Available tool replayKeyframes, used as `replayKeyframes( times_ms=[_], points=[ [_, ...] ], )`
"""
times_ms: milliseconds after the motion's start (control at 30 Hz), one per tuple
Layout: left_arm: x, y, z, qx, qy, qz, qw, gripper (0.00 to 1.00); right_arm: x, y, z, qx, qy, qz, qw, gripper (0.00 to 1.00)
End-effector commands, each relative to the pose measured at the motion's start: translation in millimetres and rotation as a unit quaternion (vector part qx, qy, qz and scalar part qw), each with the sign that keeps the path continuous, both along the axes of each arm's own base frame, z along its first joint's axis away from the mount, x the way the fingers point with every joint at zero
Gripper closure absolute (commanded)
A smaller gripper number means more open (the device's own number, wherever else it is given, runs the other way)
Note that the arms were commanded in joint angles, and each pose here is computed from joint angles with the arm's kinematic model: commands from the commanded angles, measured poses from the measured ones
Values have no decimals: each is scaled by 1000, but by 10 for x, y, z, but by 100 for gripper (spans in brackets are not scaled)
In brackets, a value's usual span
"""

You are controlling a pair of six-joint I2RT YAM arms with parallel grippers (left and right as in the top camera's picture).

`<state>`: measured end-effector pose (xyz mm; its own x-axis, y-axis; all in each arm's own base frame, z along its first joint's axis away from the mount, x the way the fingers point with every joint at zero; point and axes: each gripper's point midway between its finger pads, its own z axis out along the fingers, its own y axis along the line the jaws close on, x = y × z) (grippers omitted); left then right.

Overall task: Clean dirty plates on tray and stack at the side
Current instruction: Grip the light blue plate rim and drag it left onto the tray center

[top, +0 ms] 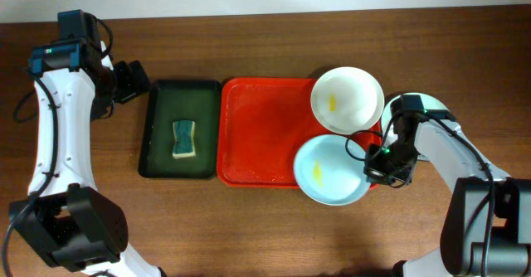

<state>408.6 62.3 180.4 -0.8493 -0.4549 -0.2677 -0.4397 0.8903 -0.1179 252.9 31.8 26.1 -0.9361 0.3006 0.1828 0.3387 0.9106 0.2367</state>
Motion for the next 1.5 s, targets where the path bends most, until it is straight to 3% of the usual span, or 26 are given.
replayKeyframes(
  times_ms=[0,167,367,533,733,767,800,833,900,1067,1100,1133,1233,1300,1433,1467],
  points=[
    [13,-38,-10,-5,0,2,1000,1,177,540,208,153,-44,0,987,96],
    [13,-38,-10,-5,0,2,1000,1,447,1004,240,163,-62,-54,983,96],
    [13,-38,-10,-5,0,2,1000,1,523,1296,76,48,-50,-218,973,96],
    [13,-38,-10,-5,0,2,1000,1,701,1322,77,7,-124,-208,970,96],
    [13,-38,-10,-5,0,2,1000,1,701,1295,70,-1,-127,-204,971,96],
    [13,-38,-10,-5,0,2,1000,1,700,1295,69,-1,-127,-203,971,90],
    [13,-38,-10,-5,0,2,1000,1,693,1292,67,-3,-127,-199,972,77],
    [13,-38,-10,-5,0,2,1000,1,690,1298,67,-6,-144,-140,980,56],
    [13,-38,-10,-5,0,2,1000,1,705,1299,81,-11,-166,-72,983,35],
    [13,-38,-10,-5,0,2,1000,1,954,1233,749,-17,-208,88,974,22],
    [13,-38,-10,-5,0,2,1000,0,1004,1250,925,-20,-226,136,964,4],
    [13,-38,-10,-5,0,2,1000,1,1054,1263,1001,-20,-239,147,960,1],
    [13,-38,-10,-5,0,2,1000,1,1067,1252,992,-25,-238,146,960,1],
    [13,-38,-10,-5,0,2,1000,1,1086,1142,888,-59,-231,141,961,45],
    [13,-38,-10,-5,0,2,1000,0,1024,1032,558,-90,-192,127,969,74],
    [13,-38,-10,-5,0,2,1000,1,1026,1032,490,-92,-187,128,970,75]
  ],
)
